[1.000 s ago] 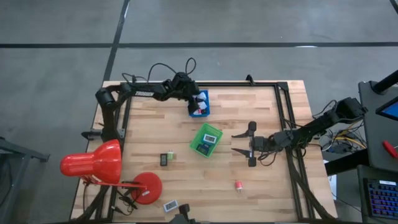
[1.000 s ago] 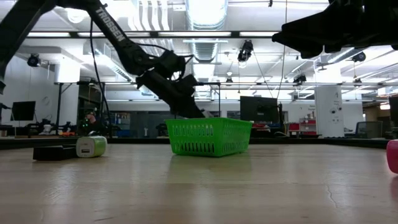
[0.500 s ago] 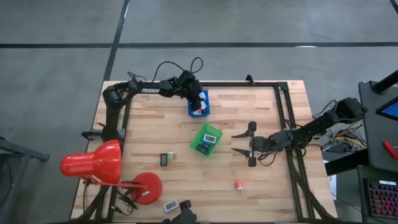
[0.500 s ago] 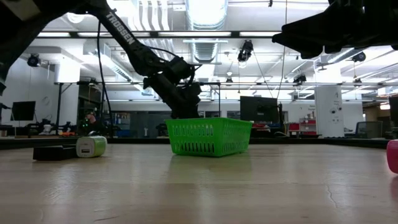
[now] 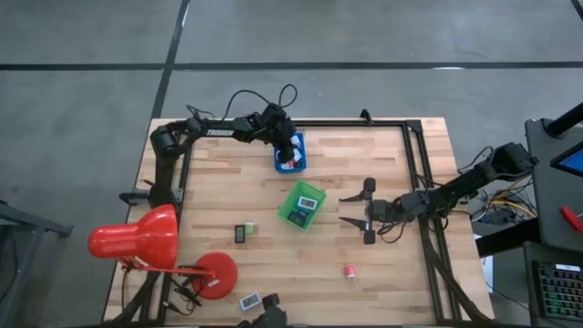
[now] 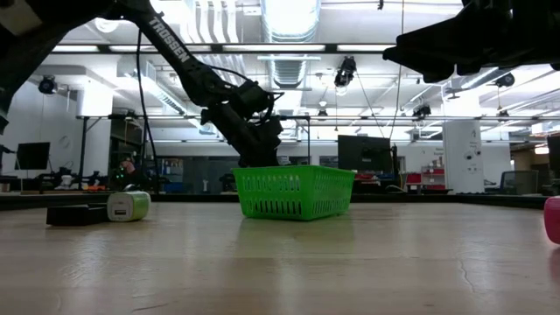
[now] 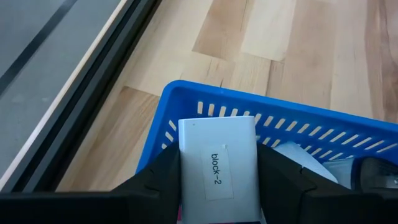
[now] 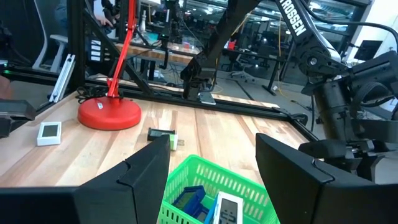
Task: Pick & Place Office items
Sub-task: Put the big white charger adapter into the blue bin, then put the small red charger adapter into the blue bin
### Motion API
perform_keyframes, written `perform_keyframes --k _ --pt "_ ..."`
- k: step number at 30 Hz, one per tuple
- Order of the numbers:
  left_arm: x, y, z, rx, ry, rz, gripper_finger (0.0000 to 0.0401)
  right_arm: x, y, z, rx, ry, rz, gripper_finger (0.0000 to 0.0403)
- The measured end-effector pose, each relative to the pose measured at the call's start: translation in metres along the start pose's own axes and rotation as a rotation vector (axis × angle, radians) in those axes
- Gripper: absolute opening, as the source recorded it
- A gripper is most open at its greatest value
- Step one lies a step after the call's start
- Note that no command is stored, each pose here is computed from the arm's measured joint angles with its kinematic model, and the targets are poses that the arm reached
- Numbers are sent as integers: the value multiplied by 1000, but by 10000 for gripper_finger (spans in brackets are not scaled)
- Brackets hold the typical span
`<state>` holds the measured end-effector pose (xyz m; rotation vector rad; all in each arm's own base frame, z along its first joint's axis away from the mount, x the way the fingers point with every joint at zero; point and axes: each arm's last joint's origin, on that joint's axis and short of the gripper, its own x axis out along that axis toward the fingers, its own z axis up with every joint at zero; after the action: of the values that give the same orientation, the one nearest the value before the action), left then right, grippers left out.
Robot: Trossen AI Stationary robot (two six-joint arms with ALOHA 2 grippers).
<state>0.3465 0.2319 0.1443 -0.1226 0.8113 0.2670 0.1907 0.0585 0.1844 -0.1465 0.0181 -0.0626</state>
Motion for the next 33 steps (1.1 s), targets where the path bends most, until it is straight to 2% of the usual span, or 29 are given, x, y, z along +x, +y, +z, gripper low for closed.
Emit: perform_keyframes --k 4,9,13,19,25,33 --pt "0 0 0 -2 1 0 162 0 0 0 0 0 0 228" --pt "-1 0 3 2 9 -2 251 0 0 0 0 0 0 228" --pt "-4 0 6 8 0 -2 288 0 0 0 2 0 0 228" --pt "-17 -4 15 70 -42 1 288 0 0 0 1 2 0 228" --pt "-34 -15 22 121 -102 -59 288 0 0 -1 0 7 1 228" --pt "-62 -39 13 207 -200 -105 286 0 0 -1 3 8 1 228"
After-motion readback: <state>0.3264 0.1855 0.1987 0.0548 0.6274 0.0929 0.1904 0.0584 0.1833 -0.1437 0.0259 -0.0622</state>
